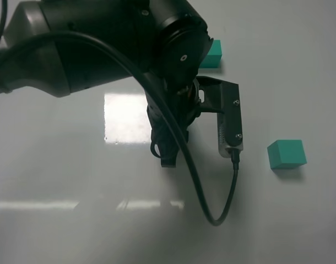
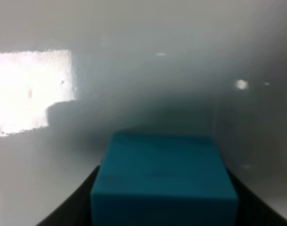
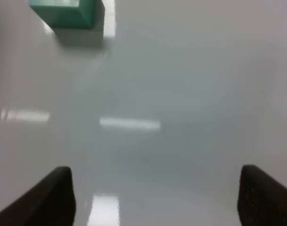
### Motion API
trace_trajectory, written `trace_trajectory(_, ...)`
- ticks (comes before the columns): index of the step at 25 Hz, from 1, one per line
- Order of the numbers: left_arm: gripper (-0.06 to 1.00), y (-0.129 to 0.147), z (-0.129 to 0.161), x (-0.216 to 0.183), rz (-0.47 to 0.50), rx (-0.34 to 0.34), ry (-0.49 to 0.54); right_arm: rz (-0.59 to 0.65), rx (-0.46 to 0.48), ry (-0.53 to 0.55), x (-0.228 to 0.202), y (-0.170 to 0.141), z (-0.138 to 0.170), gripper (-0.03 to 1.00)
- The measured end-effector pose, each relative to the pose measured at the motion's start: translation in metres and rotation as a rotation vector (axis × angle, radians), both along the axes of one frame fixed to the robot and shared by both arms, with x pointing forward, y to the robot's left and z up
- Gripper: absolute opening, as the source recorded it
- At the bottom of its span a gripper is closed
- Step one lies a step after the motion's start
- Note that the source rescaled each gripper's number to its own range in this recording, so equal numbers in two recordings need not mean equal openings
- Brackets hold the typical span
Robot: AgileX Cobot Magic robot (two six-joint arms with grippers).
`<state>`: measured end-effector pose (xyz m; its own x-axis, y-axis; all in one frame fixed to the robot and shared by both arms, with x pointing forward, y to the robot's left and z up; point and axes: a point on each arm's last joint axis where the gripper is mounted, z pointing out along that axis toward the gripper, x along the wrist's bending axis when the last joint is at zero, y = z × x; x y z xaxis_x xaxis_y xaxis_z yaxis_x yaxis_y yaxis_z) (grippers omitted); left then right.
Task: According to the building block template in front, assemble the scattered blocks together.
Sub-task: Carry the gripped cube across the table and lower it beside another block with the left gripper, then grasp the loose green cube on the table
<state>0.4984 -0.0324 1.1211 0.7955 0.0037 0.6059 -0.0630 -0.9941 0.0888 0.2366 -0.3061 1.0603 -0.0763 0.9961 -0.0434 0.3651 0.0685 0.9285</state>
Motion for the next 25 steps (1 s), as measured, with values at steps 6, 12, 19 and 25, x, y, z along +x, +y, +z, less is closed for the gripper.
trace_trajectory(6,0.59,-0.008,-0.002,-0.005,-0.008,-0.027,0.031,0.0,0.0,0.0,0.0,0.0,0.0,0.67)
trace_trajectory(12,0.98,-0.011,0.004,-0.008,0.004,-0.061,0.019,0.0,0.0,0.0,0.0,0.0,0.0,0.67)
trace_trajectory(19,1.0,-0.02,0.035,-0.023,-0.013,-0.177,-0.021,0.0,0.0,0.0,0.0,0.0,0.0,0.67)
trace_trajectory(25,1.0,-0.01,0.057,-0.034,0.064,-0.306,0.004,0.0,0.0,0.0,0.0,0.0,0.0,0.67)
